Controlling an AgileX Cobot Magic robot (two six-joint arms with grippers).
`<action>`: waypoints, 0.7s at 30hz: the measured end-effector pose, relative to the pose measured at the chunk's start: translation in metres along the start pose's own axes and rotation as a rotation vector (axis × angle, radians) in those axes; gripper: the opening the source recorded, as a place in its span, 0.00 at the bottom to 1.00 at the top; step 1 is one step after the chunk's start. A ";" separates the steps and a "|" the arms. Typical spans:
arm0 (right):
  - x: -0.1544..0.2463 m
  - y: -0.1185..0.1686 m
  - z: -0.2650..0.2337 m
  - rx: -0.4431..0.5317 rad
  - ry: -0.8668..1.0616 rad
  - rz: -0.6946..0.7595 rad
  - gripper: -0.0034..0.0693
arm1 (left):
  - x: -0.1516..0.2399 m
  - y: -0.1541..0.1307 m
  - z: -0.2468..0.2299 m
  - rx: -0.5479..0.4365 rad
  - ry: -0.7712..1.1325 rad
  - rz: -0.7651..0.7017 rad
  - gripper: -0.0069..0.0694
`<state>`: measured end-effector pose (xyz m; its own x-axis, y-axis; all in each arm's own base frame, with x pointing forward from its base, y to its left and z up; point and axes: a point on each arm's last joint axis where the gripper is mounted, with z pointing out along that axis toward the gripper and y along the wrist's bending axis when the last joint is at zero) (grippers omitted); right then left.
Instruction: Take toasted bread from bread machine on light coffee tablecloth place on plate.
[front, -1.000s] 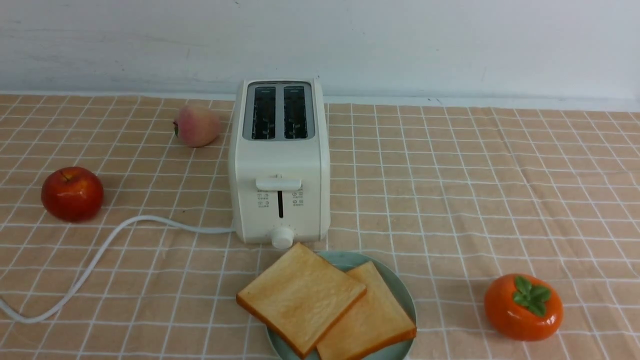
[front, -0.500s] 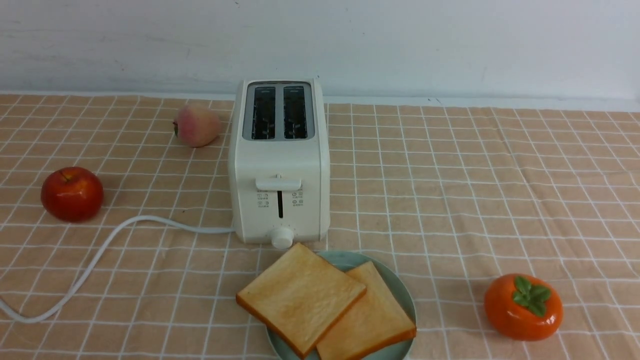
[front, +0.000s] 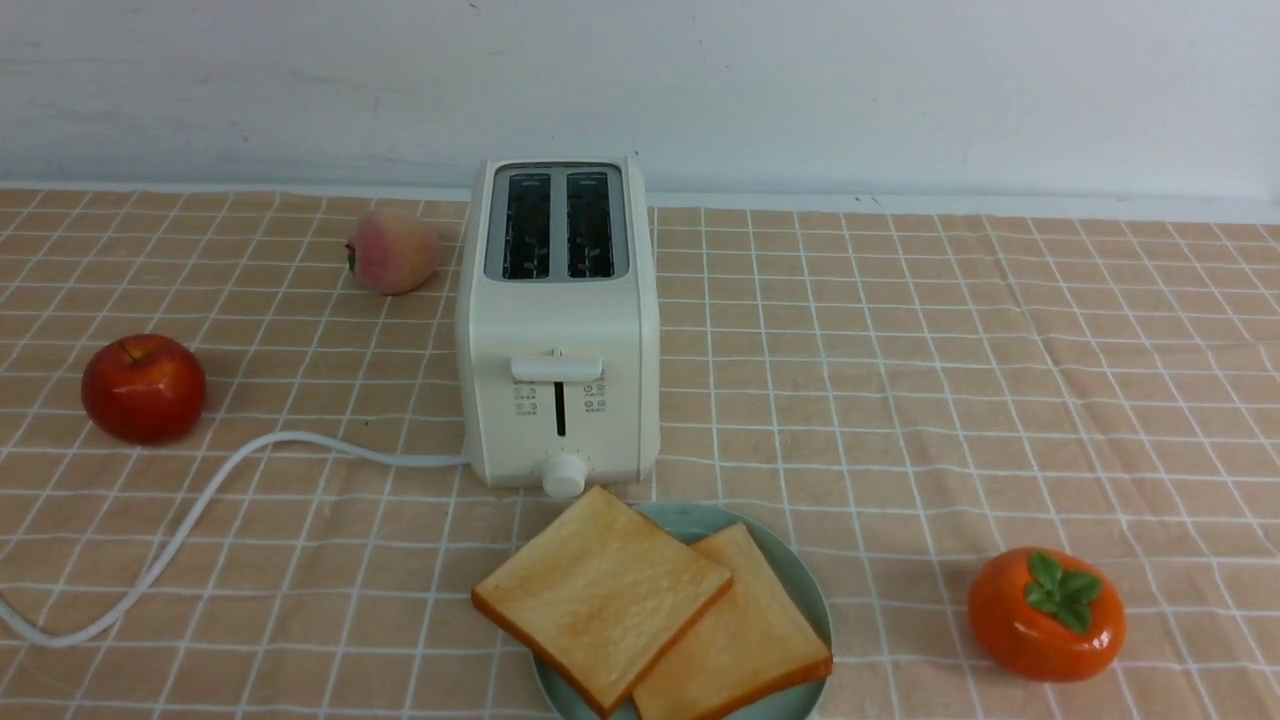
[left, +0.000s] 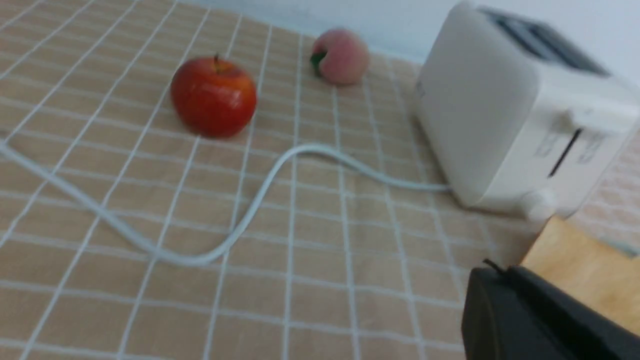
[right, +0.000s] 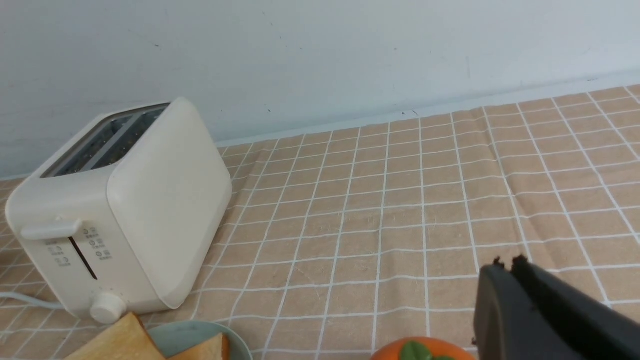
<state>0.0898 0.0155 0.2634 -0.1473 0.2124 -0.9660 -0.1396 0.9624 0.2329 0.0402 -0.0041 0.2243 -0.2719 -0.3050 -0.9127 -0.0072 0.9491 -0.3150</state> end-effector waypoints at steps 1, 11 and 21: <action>0.000 0.000 0.000 0.000 0.000 0.000 0.08 | 0.002 0.001 0.001 -0.003 0.004 0.002 0.07; 0.000 0.000 0.000 0.000 -0.001 0.001 0.10 | 0.048 0.021 0.024 -0.078 0.097 0.066 0.08; 0.000 0.000 0.000 0.000 0.001 0.001 0.10 | 0.048 0.022 0.025 -0.078 0.075 0.086 0.09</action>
<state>0.0895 0.0155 0.2632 -0.1486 0.2132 -0.9656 -0.1394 0.9622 0.2339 0.0510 -0.0003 0.1668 -0.3461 -0.2180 -0.9125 -0.0546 0.9757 -0.2123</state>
